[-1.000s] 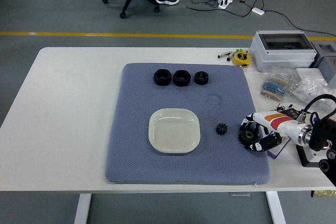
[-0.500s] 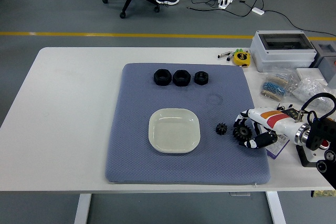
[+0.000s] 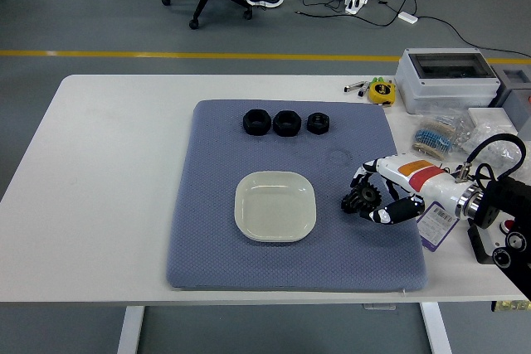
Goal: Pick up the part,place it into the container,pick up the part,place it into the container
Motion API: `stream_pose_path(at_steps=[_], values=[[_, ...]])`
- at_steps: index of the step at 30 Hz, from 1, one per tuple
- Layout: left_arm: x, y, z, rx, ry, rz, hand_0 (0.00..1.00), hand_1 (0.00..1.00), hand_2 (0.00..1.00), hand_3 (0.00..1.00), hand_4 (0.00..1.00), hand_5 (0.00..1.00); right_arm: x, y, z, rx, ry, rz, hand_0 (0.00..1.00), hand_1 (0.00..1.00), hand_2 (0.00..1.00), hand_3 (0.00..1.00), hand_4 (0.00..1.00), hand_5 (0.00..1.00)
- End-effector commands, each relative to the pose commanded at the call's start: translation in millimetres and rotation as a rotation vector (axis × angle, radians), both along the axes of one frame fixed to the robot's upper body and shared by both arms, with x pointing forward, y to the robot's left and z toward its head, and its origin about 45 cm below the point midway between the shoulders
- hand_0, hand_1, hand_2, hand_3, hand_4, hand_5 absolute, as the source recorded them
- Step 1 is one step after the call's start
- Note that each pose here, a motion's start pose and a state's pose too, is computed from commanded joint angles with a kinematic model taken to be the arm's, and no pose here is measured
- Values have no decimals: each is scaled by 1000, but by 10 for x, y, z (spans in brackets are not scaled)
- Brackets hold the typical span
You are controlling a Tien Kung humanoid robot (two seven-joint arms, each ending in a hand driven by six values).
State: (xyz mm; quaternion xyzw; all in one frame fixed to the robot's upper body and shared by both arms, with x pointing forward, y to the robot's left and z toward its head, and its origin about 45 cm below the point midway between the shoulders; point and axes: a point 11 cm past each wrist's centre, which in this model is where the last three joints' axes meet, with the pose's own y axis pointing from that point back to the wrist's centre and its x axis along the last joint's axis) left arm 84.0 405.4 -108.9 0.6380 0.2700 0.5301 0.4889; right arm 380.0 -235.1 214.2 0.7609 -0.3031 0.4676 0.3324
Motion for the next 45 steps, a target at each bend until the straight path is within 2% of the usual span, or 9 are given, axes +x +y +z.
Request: stream_pose_path(at_steps=[14, 26, 27, 32, 33, 38, 39, 44, 45], values=[[14, 33, 13, 7, -5, 7, 698, 674, 679, 561, 640, 587, 16, 875, 249, 14, -58, 214, 37, 113, 250, 372, 247, 51], [22, 43, 19, 12, -4, 5, 698, 673, 676, 561, 639, 585, 62, 1558, 185, 20, -42, 328, 36, 111, 245, 372, 250, 57], [21, 46, 20, 12, -4, 7, 698, 672, 675, 561, 639, 584, 83, 1561, 171, 12, -49, 324, 140, 263, 429, 747, 217, 2], [11, 62, 23, 17, -4, 11, 698, 672, 675, 561, 639, 584, 131, 1546, 102, -21, -57, 312, 140, 263, 429, 747, 217, 2], [8, 67, 24, 18, -4, 11, 693, 669, 673, 560, 638, 585, 122, 1547, 90, -13, -47, 311, 206, 300, 686, 998, 531, 171], [-1, 77, 26, 21, 1, 6, 693, 669, 673, 560, 638, 585, 86, 1564, 51, -2, -35, 317, 206, 300, 686, 998, 531, 171], [-1, 77, 26, 22, 2, 4, 682, 668, 672, 560, 639, 584, 86, 1563, 49, -1, -35, 317, 214, 302, 723, 998, 621, 211], [-2, 79, 26, 22, 2, 5, 682, 668, 672, 560, 639, 584, 106, 1526, 73, 7, -54, 301, 214, 302, 723, 998, 621, 211], [-2, 78, 26, 22, 2, 5, 683, 668, 670, 561, 638, 583, 113, 1517, 78, 8, -58, 297, 234, 332, 783, 998, 704, 225]])
